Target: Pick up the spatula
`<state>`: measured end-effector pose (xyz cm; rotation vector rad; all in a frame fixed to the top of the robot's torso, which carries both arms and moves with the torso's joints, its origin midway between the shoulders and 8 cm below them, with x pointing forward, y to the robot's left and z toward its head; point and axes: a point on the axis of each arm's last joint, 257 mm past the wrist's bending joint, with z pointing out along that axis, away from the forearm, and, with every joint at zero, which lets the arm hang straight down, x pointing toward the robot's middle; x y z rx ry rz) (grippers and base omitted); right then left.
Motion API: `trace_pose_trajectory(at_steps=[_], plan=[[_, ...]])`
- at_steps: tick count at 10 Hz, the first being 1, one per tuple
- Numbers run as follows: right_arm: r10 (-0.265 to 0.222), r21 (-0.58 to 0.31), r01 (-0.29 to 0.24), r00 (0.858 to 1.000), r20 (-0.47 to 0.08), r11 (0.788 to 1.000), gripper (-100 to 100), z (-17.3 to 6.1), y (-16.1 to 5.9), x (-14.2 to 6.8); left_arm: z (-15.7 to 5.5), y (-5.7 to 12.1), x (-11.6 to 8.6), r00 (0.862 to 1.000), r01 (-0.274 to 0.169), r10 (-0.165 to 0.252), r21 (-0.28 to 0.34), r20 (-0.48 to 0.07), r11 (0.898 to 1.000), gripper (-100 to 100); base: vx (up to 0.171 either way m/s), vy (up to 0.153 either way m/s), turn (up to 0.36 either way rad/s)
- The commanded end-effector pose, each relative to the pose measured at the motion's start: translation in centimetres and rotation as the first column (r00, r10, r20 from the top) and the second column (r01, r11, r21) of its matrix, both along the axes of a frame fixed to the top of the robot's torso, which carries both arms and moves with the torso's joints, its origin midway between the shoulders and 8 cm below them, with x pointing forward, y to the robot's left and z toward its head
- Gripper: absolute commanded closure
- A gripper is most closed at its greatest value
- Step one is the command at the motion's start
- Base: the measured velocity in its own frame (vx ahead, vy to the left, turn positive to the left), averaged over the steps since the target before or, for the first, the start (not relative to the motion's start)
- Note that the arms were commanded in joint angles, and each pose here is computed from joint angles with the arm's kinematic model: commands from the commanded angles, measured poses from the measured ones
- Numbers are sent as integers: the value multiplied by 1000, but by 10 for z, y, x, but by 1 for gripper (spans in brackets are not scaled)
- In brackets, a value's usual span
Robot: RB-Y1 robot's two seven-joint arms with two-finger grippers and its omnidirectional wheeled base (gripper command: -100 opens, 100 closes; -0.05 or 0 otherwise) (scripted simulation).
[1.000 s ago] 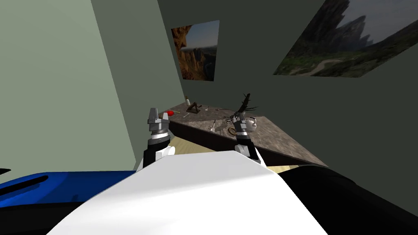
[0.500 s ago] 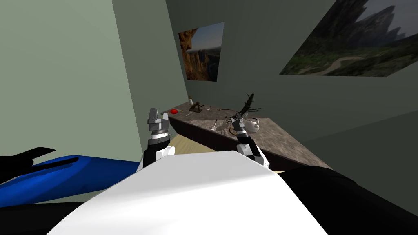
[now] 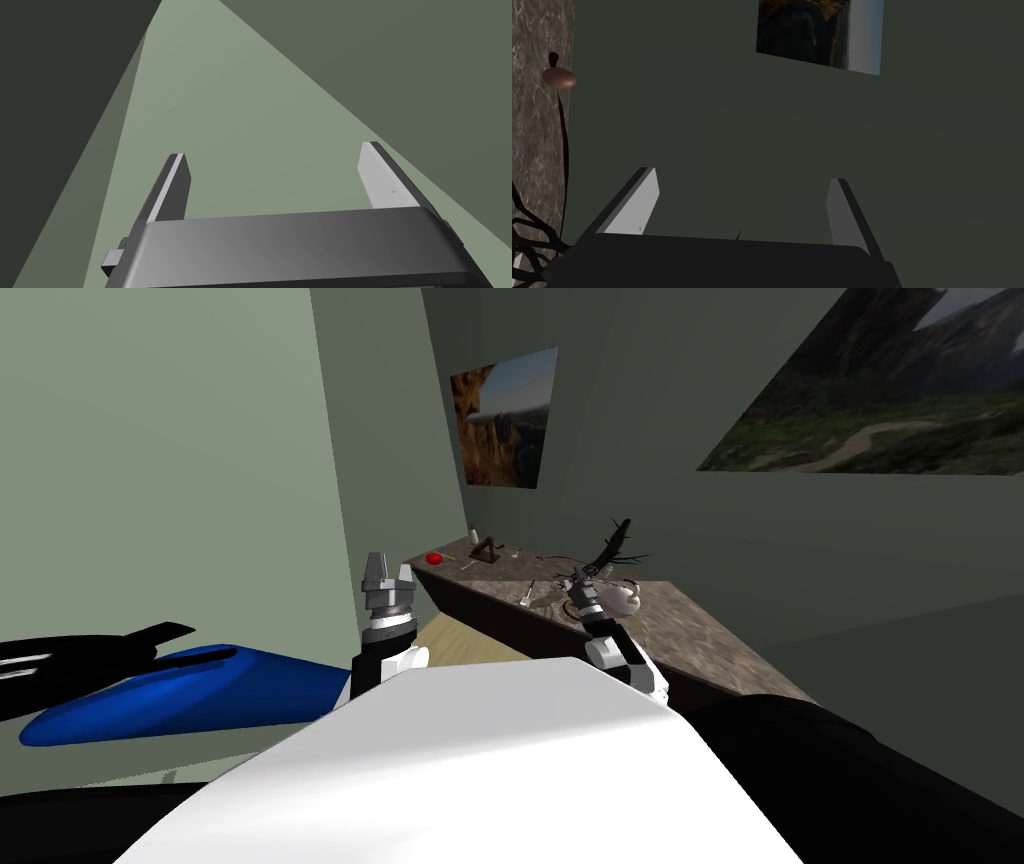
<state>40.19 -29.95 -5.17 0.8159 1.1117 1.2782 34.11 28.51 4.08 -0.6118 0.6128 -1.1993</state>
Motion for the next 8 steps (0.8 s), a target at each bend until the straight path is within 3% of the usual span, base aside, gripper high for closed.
trace_pose_trajectory(at_steps=[1,4,7,8], plan=[[20,-8,-20,998,-59,1000,-100,-11,-1,6,0,0,0,1000,0,0,0,0,1000,0,-46,-20,152],[35,-21,-38,992,-120,999,-100,-22,-2,10,0,0,0,1000,0,0,0,0,1000,0,-34,-11,94],[59,-44,-71,972,-226,997,-100,-42,-4,15,0,0,0,1000,0,0,0,0,1000,0,-34,-2,127],[57,-45,-69,970,-236,997,-100,-45,-4,16,0,0,0,1000,0,0,0,0,1000,0,-26,-3,76]])
